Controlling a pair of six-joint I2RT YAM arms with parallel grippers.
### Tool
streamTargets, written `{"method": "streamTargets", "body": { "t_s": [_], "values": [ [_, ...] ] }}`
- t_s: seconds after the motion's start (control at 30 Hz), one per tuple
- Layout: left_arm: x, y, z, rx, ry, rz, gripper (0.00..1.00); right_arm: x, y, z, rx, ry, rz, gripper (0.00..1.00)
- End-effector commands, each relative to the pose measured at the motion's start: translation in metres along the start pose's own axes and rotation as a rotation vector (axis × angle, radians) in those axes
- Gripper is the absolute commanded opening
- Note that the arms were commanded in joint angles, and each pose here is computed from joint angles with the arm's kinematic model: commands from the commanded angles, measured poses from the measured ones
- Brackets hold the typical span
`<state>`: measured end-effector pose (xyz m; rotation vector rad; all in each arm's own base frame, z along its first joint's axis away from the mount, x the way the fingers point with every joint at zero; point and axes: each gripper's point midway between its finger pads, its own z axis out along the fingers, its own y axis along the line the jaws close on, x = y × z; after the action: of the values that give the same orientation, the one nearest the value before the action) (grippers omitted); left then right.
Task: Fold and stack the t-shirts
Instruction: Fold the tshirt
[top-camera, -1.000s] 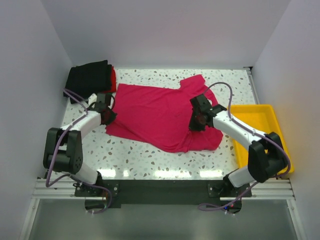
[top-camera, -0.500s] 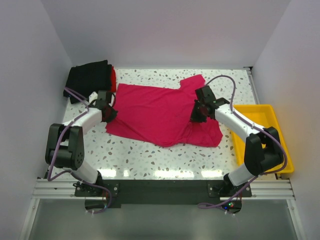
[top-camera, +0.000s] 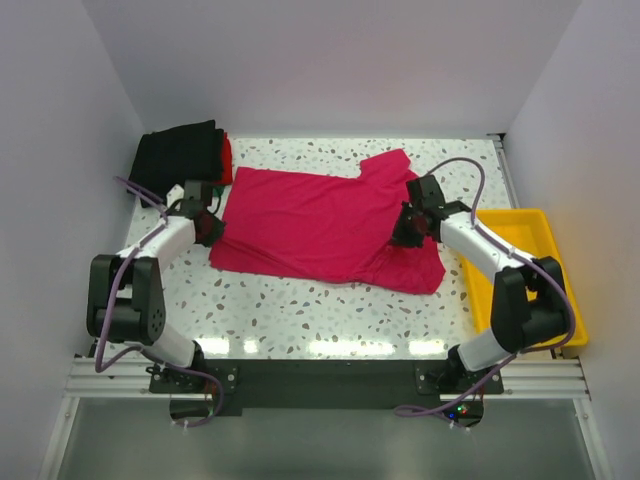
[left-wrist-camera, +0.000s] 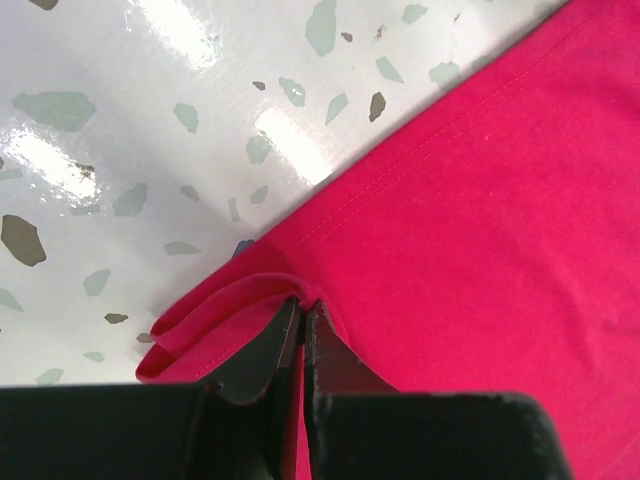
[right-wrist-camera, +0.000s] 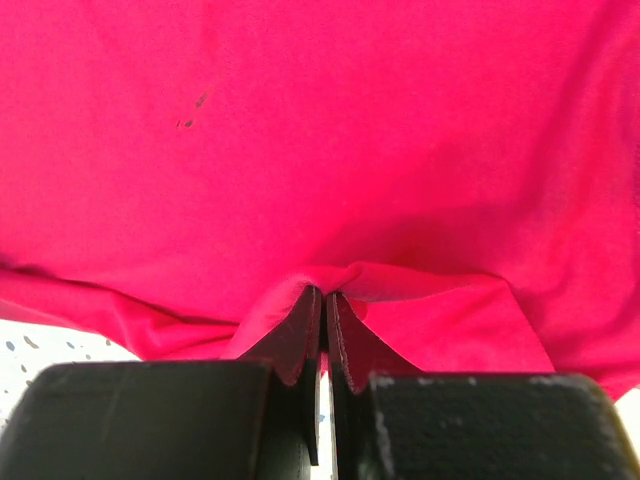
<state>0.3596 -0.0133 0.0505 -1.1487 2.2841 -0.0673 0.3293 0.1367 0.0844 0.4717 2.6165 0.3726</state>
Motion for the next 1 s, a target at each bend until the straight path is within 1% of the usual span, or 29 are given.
{"method": "streamTargets", "body": {
  "t_s": [0.0,0.2,0.37,0.6,0.77,0.97],
  "values": [
    [-0.014,-0.008,-0.011,0.042,-0.025,0.006,0.06,-0.013,0.008,-0.014,-0.067,-0.056,-0.001,0.0],
    [-0.019,-0.017,-0.006,0.05,-0.019,0.016,0.07,-0.018,-0.009,-0.017,-0.051,-0.067,0.038,0.0],
    [-0.024,-0.027,-0.004,0.059,-0.017,0.017,0.07,-0.032,-0.019,-0.025,-0.04,-0.105,0.076,0.0],
    [-0.032,-0.038,-0.001,0.056,-0.017,0.026,0.08,-0.045,-0.03,-0.03,-0.033,-0.123,0.118,0.0],
    [-0.034,-0.04,0.003,0.05,-0.013,0.033,0.09,-0.056,-0.028,-0.034,-0.053,-0.141,0.132,0.0],
    [-0.033,-0.044,0.011,0.046,0.005,0.042,0.11,-0.077,-0.011,-0.039,-0.086,-0.157,0.129,0.0]
  ]
}}
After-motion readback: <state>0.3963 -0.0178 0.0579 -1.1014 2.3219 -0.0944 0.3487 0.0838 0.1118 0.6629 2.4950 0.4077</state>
